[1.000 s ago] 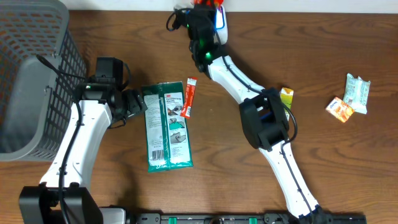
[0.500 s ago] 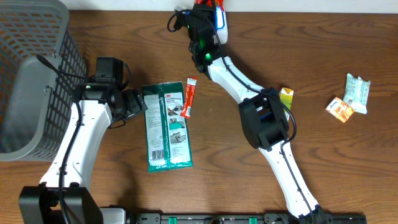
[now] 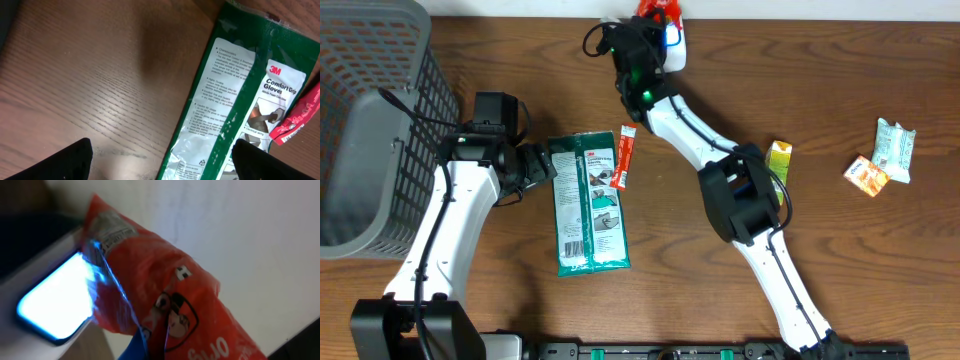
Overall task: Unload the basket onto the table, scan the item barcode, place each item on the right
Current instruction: 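Hold the red bag under the white scanner with the right gripper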
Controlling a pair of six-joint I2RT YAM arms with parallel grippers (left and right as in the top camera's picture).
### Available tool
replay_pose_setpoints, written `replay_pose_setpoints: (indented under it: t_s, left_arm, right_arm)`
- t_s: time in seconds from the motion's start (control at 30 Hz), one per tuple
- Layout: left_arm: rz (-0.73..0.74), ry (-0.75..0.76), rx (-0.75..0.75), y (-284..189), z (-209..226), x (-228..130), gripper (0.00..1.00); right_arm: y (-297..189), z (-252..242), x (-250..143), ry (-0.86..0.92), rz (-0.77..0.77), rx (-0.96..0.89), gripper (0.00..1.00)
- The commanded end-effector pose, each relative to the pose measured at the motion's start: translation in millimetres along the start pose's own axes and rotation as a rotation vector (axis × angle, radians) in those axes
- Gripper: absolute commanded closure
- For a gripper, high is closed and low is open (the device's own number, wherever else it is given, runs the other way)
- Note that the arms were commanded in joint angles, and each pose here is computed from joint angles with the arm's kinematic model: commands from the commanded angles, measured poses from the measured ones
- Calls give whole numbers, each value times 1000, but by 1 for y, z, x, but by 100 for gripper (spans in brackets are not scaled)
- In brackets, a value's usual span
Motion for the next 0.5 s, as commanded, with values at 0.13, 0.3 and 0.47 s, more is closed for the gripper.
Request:
replay_pose_setpoints:
  t_s: [0.13,0.3,0.47]
  left_arm:
    - [-9,7,12,-2,2,2,10]
    - [-9,7,12,-2,2,2,10]
    - [-9,7,12,-2,2,2,10]
  right_arm:
    - [-16,24,5,4,18,93,99]
    - [-17,29,0,14,50,108,99]
    - [-17,26,0,24,51,100,99]
Point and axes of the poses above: each gripper's point midway between its finger pads, its own y axis out along the fingers, its own z axis along the line the jaws close on, x = y × z, the point moved 7 cm from there along -y, back along the fingers, and after that the axes turned 14 degrees about y, right-handed, at the moved point
